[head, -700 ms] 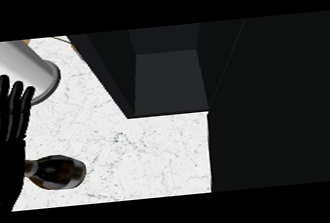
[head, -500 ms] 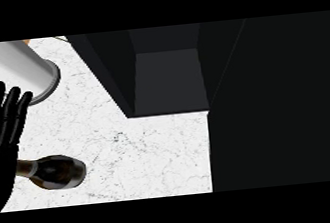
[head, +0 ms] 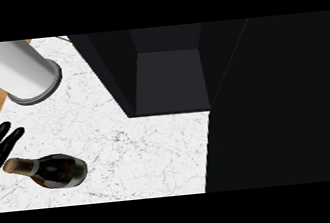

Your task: Pick up the wine, place it into the cabinet and close the cabinet

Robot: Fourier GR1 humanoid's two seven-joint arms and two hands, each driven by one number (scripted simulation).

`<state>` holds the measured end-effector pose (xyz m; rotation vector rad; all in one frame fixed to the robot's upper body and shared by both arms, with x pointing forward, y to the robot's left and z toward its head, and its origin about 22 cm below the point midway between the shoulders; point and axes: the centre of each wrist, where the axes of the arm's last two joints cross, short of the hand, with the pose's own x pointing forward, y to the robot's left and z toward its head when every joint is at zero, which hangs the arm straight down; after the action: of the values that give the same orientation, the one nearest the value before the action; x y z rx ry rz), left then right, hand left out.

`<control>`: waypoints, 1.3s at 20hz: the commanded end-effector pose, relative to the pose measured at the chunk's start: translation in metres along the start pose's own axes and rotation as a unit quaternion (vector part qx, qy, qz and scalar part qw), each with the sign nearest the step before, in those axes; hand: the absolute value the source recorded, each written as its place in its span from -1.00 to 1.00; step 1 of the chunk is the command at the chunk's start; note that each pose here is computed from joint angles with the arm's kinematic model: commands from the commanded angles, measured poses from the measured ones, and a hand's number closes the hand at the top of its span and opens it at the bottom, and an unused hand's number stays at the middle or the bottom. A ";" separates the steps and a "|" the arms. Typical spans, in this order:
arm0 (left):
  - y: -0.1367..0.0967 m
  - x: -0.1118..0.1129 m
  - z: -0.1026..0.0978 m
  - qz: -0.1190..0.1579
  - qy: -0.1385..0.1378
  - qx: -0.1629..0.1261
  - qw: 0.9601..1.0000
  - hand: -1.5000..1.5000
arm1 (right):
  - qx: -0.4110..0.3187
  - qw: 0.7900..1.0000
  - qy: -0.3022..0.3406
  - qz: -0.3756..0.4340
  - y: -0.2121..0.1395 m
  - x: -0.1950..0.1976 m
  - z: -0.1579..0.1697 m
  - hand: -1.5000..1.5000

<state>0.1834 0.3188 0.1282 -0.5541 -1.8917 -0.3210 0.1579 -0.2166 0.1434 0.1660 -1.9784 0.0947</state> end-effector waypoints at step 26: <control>0.024 0.082 0.025 0.015 0.062 0.020 0.998 -1.00 | 0.025 0.999 0.017 -0.026 0.047 0.083 0.025 -1.00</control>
<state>0.1520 0.3755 0.1919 -0.5394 -1.7760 -0.2851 0.1279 -0.1708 0.1878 0.3317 -1.8460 0.1213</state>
